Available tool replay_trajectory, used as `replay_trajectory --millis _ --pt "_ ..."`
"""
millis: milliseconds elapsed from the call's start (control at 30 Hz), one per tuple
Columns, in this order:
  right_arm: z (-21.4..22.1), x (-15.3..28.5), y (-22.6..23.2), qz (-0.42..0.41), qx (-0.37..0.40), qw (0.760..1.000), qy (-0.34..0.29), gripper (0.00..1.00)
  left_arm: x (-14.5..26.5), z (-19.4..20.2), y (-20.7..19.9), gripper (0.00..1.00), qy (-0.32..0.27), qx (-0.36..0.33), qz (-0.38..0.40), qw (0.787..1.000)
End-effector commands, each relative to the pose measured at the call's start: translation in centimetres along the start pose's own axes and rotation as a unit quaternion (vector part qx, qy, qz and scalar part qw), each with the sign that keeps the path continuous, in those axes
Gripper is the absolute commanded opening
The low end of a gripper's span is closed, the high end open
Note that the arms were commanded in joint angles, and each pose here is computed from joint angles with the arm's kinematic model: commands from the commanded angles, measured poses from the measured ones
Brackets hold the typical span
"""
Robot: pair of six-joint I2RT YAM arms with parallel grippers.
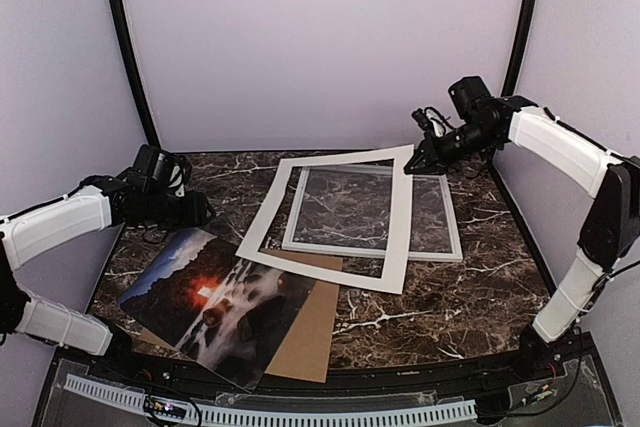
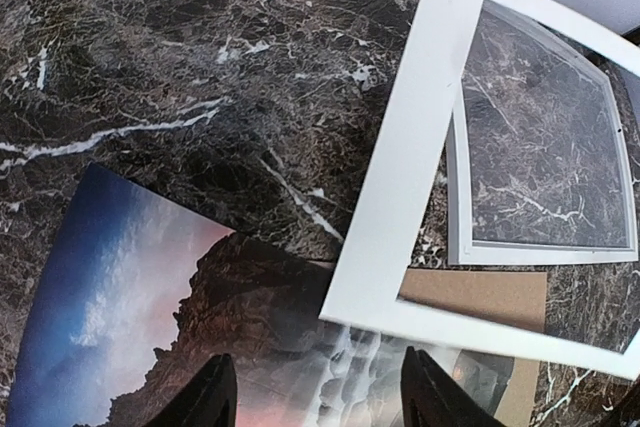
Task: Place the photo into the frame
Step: Pass from the right arm to the left
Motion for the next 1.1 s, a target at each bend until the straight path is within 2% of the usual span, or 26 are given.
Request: replay_trajectory --millis 0,267,500,667,1067 --pt "-0.5 3.2 -4.1 0.046 0.009 0.999 0.013 0.0 0.3 -1.5 -1.8 0.58 -0.013 -0.021 0.031 0.999" --pt "-2.9 5.9 -10.9 0.093 -0.023 0.995 0.001 0.0 -1.4 -1.3 -2.4 0.59 0.016 -0.034 0.04 0.999" --pt "-2.7 5.1 -14.8 0.114 -0.041 0.992 0.025 0.0 -2.0 -1.1 -2.3 0.6 0.023 -0.039 0.038 0.998" --pt "-1.6 4.7 -15.7 0.135 -0.042 0.989 0.043 0.0 -2.8 -1.0 -2.3 0.61 0.033 -0.04 0.035 0.998" --pt "-0.3 6.8 -14.7 0.178 -0.03 0.983 0.041 0.01 -4.5 -1.1 -3.0 0.63 0.055 -0.033 0.045 0.997"
Point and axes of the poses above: each gripper's point midway between its finger pads, its own x axis back along the fingers, its own y axis along the line the jaws close on, z = x × y, the point moved 3 cm from there along x, back along the fingers, and after that the axes turned 6 degrees about x, right-handed, at the moved point
